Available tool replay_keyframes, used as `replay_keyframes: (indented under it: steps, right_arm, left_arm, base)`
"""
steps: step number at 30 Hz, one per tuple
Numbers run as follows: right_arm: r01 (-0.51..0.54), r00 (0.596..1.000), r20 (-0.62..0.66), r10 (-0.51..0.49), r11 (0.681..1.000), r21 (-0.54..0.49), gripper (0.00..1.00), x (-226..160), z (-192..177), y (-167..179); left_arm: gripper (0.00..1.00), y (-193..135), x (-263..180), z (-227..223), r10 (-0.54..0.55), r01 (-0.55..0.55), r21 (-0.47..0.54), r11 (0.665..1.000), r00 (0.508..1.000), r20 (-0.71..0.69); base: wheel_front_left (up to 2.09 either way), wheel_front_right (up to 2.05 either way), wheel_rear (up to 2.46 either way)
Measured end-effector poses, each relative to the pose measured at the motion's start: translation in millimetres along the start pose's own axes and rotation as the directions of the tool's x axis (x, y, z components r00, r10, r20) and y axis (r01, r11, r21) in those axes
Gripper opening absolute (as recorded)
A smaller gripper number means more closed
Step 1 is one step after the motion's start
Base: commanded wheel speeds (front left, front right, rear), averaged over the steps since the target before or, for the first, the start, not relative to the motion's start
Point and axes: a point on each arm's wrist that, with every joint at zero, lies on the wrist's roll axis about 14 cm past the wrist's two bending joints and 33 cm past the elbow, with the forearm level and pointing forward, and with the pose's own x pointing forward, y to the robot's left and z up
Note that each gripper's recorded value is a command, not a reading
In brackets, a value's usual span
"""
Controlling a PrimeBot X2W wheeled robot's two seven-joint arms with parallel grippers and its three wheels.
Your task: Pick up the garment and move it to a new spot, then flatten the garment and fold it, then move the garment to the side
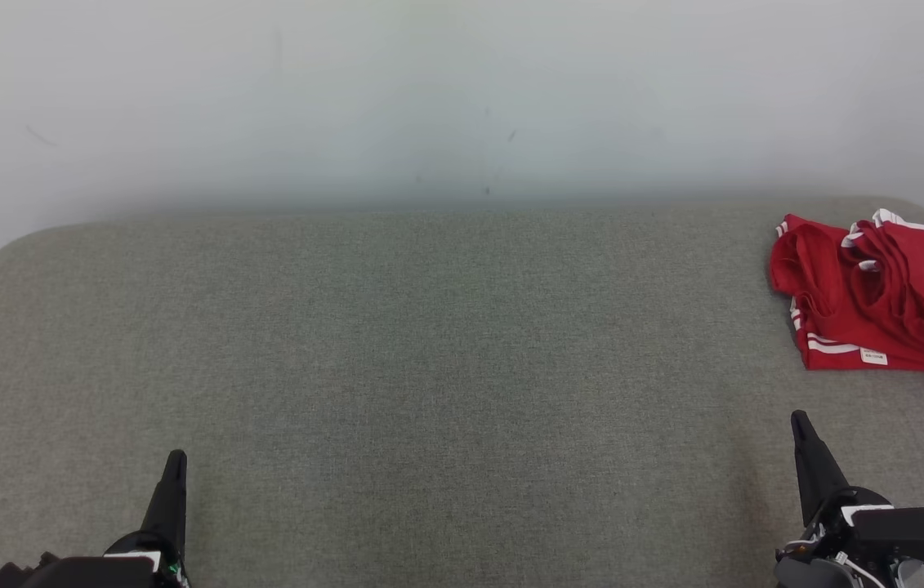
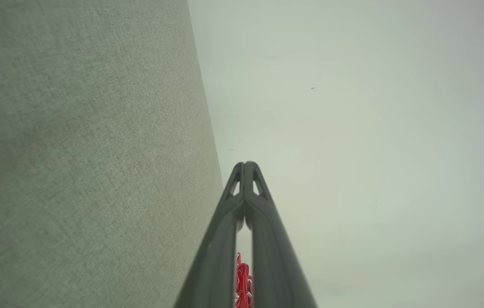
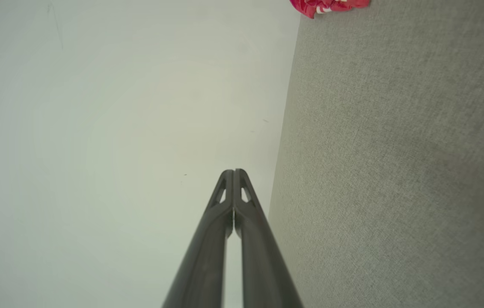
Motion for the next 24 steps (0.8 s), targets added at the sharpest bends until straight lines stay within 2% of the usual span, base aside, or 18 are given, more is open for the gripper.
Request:
replay_keyframes:
  steps: [9, 24]
  right_arm:
    - [-0.007, 1.0, 0.003, 0.007, 0.999, 0.054, 0.0, -0.1, 1.8, 1.2]
    - [-0.007, 1.0, 0.002, 0.007, 0.998, 0.055, 0.0, -0.1, 1.9, 1.3]
  left_arm:
    - [0.0, -2.1, 1.4, -1.9, -0.01, 0.009, -0.057, 0.998, 1.0, -0.009]
    - [0.0, -2.2, 1.4, -1.9, -0.01, 0.009, -0.057, 0.998, 1.0, -0.009]
  base:
    - [0.0, 0.0, 0.0]
    - [0.0, 0.0, 0.0]
